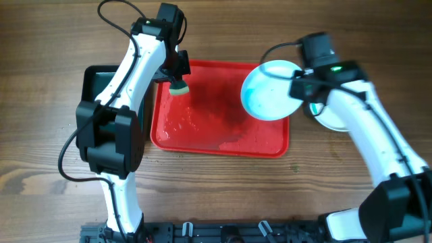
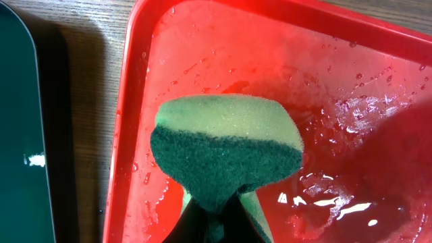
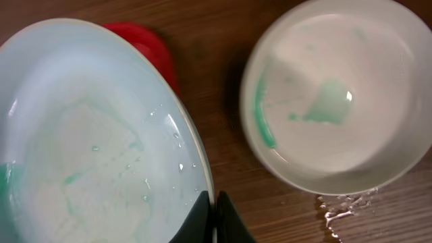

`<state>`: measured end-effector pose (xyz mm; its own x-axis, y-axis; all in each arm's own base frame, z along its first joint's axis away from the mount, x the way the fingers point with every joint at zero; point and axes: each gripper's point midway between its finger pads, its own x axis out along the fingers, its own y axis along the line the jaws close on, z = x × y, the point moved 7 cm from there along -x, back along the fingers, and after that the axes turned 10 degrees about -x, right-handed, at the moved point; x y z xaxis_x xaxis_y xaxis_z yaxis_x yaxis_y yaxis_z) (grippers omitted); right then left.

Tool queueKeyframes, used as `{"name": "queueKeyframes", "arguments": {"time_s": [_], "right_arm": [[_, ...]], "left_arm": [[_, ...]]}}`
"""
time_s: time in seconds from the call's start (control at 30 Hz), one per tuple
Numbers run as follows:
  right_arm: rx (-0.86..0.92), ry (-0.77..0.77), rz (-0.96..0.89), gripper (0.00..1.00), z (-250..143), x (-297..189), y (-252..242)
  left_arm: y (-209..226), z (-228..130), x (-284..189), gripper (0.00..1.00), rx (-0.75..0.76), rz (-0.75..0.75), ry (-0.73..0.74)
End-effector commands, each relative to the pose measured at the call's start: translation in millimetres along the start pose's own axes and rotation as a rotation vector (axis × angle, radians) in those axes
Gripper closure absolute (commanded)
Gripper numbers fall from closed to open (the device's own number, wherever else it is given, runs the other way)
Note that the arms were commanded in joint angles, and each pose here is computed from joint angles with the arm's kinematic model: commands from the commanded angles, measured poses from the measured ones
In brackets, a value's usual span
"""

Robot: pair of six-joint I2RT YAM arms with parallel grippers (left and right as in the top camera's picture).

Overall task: Clean dirty plates on tray and stack at the side
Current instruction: 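Lift the plate with right gripper and carry it onto the stack, then release the plate on the stack and hold the right gripper nearby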

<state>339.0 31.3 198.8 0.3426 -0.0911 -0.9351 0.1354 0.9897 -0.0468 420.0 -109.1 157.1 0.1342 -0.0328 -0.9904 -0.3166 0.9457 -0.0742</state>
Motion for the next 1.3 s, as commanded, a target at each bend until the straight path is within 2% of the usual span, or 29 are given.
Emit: {"name": "queueKeyframes", "arguments": {"time_s": [0.0, 0.23, 0.5, 0.6, 0.67, 0.73, 0.8, 0.9, 1.03, 1.1, 1.27], "right_arm": [[0.204, 0.005, 0.039, 0.96, 6, -1, -77], [0.436, 0.047, -0.048, 0.96, -20, 18, -156], [0.491, 0.038, -0.11, 0.94, -48, 58, -174], [0.484, 0.027, -0.069, 0.59, -47, 62, -170], [0.421, -0.004, 0.019, 0.48, -40, 62, -162], [0.341, -0.028, 0.133, 0.45, -30, 58, -146], [0.271, -0.039, 0.178, 0.45, -22, 51, -132], [0.063, -0.071, 0.288, 0.45, -6, 35, -82], [-0.174, -0.037, 0.328, 0.45, -13, 41, -20], [-0.228, -0.013, 0.322, 0.46, -19, 48, -6], [-0.287, 0.106, 0.325, 0.57, -34, 83, 15]], "left_arm": [[1, 1, 0, 0.96, -0.019, -0.008, 0.004], [1, 1, 0, 0.96, -0.019, -0.008, 0.003], [1, 1, 0, 0.96, -0.019, -0.008, 0.003], [1, 1, 0, 0.96, -0.019, -0.008, 0.003], [1, 1, 0, 0.96, -0.019, -0.008, 0.003], [1, 1, 0, 0.96, -0.019, -0.008, 0.003], [1, 1, 0, 0.96, -0.019, -0.008, 0.003], [1, 1, 0, 0.96, -0.019, -0.008, 0.003], [1, 1, 0, 0.96, -0.019, -0.008, 0.002], [1, 2, 0, 0.96, -0.019, -0.01, 0.0], [1, 2, 0, 0.96, -0.019, -0.01, 0.0]]}}
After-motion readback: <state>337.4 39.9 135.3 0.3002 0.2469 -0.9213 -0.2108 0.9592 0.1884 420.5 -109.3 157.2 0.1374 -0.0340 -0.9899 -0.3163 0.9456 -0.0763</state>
